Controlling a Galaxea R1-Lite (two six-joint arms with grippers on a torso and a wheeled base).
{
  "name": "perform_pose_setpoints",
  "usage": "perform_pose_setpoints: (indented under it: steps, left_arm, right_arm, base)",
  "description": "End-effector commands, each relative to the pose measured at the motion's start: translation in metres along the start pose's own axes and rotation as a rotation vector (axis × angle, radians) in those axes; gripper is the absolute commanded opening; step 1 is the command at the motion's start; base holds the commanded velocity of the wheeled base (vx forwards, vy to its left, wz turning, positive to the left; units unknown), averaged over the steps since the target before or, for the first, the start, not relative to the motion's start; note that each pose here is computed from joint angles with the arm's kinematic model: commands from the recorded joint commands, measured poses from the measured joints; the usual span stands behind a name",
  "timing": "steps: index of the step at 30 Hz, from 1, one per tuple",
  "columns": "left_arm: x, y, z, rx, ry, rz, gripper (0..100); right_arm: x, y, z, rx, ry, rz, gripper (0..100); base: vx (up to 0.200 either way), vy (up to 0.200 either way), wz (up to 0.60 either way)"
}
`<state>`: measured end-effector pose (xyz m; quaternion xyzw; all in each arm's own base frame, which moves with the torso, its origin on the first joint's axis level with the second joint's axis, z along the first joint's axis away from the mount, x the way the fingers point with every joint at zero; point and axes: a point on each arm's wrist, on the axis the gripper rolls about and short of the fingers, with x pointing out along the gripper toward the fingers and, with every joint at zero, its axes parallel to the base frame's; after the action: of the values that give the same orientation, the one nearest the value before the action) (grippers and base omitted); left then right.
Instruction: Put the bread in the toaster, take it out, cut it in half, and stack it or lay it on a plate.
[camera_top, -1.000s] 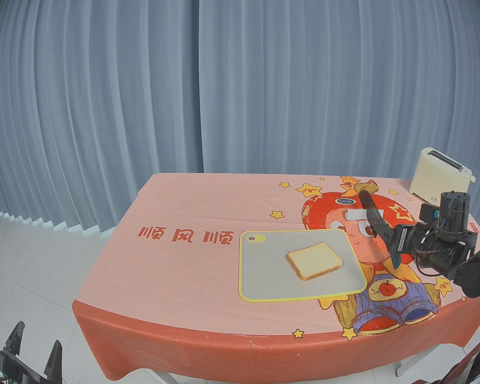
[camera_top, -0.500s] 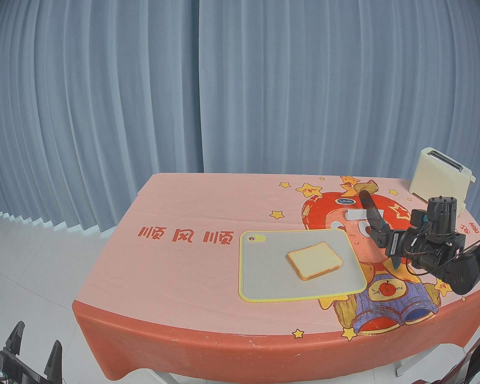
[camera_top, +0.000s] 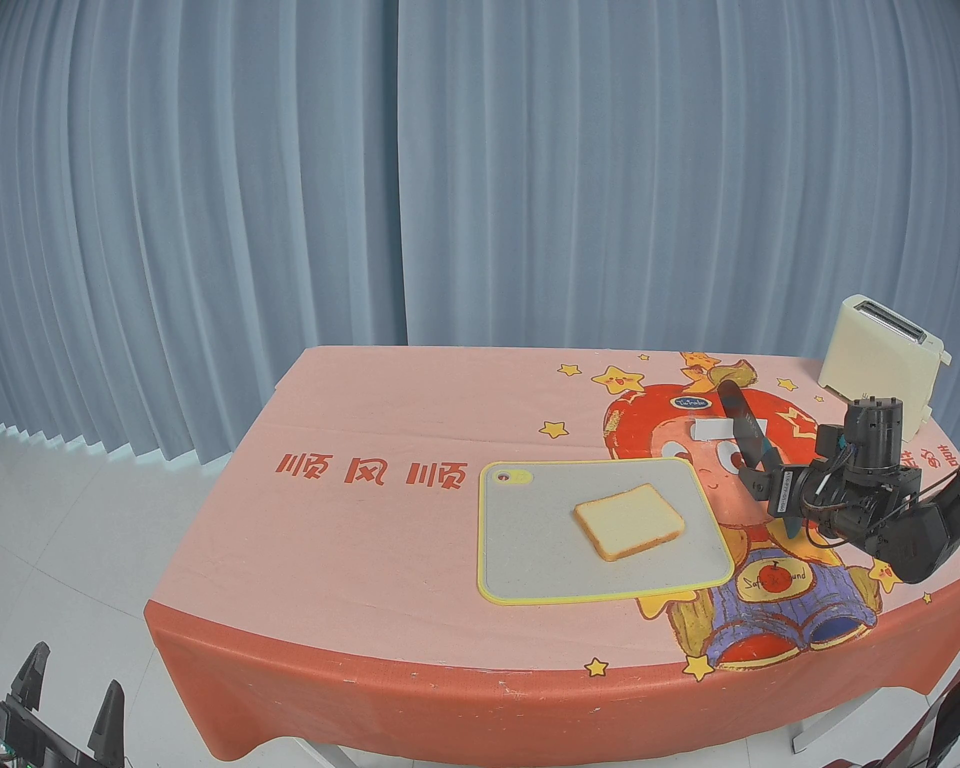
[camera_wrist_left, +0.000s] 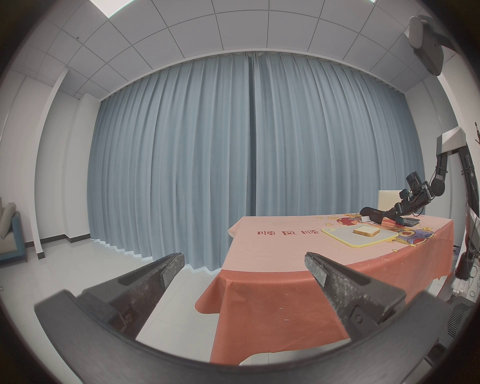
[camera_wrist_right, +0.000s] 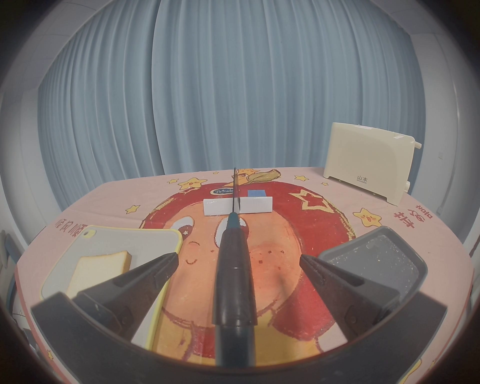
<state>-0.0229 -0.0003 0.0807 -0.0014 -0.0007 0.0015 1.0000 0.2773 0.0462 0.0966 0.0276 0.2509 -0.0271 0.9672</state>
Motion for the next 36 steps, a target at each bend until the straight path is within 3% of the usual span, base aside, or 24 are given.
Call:
perform_pose_setpoints:
  steps: [1, 12, 36]
  left_arm:
    - [0.0, 0.0, -0.005, 0.0, 0.0, 0.0, 100]
    - [0.0, 0.0, -0.005, 0.0, 0.001, 0.0, 100]
    - [0.0, 0.0, -0.005, 0.0, 0.001, 0.0, 100]
  right_arm:
    - [0.004, 0.001, -0.003, -0.012, 0.014, 0.002, 100]
    - [0.004, 0.001, 0.0, -0.035, 0.004, 0.004, 100]
    - [0.019, 0.004, -0.006, -0.035, -0.018, 0.007, 100]
  base:
    - [0.0, 0.0, 0.0]
    - [0.0, 0.0, 0.0]
    - [0.0, 0.0, 0.0]
